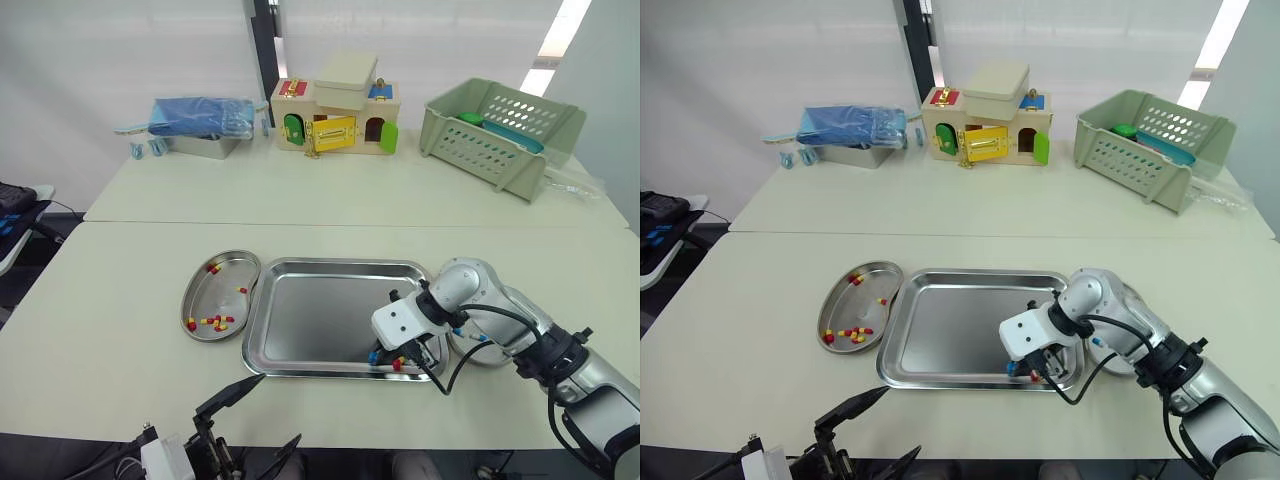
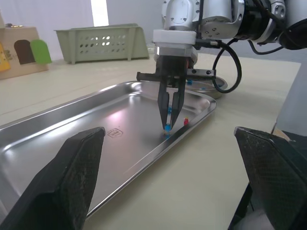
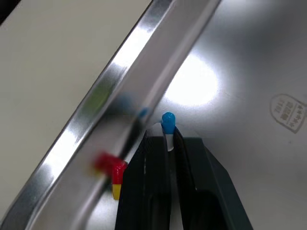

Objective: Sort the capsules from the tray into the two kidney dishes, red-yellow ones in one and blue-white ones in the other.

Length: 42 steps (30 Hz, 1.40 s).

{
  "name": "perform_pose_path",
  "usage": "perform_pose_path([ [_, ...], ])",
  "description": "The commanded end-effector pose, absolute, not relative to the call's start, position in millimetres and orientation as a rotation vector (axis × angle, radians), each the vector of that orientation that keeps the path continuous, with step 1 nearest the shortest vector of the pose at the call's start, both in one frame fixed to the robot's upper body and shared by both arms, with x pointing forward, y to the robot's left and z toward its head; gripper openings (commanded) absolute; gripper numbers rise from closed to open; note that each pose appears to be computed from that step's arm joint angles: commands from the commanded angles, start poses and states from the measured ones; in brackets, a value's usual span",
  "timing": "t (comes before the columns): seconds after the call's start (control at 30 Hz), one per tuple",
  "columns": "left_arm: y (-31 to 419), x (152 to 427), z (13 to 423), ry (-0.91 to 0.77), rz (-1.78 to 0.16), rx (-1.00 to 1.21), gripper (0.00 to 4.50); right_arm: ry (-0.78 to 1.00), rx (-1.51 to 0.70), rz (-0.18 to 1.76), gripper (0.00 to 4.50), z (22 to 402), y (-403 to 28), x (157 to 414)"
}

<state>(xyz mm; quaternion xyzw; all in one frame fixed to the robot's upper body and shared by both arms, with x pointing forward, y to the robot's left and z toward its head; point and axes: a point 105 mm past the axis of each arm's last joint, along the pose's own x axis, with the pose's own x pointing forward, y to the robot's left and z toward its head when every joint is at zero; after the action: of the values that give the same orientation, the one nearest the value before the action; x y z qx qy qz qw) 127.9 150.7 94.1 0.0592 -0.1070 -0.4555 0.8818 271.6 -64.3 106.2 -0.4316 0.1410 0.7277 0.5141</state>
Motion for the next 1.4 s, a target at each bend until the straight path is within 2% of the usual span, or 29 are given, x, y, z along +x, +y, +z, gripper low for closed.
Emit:
perform_pose_path([
  [0.03, 147.4, 121.9, 97.0, -0.262, -1.029, 0.148, 4.50, 0.228, -0.961, 1.657, 0.00, 139.7, -69.4, 272.2],
  [0.33, 133.8, 118.3, 103.8, -0.329, -1.179, 0.135, 4.50, 0.307, -0.760, 1.366, 0.00, 162.4, -134.8, 251.8],
  [0.47, 132.3, 122.2, 107.5, -0.353, -1.208, 0.112, 4.50, 0.373, -0.727, 1.182, 0.00, 163.9, -172.8, 249.7],
  [0.67, 128.8, 128.0, 110.5, -0.369, -1.209, 0.062, 4.50, 0.473, -0.729, 1.016, 0.00, 156.1, -215.5, 244.7],
  [1.03, 127.0, 136.0, 111.0, -0.359, -1.180, 0.045, 4.50, 0.554, -0.735, 0.980, 0.00, 139.4, -235.1, 241.3],
  [1.4, 127.6, 139.4, 104.6, -0.363, -1.164, 0.059, 4.50, 0.549, -0.749, 0.975, 0.00, 139.2, -240.8, 246.7],
])
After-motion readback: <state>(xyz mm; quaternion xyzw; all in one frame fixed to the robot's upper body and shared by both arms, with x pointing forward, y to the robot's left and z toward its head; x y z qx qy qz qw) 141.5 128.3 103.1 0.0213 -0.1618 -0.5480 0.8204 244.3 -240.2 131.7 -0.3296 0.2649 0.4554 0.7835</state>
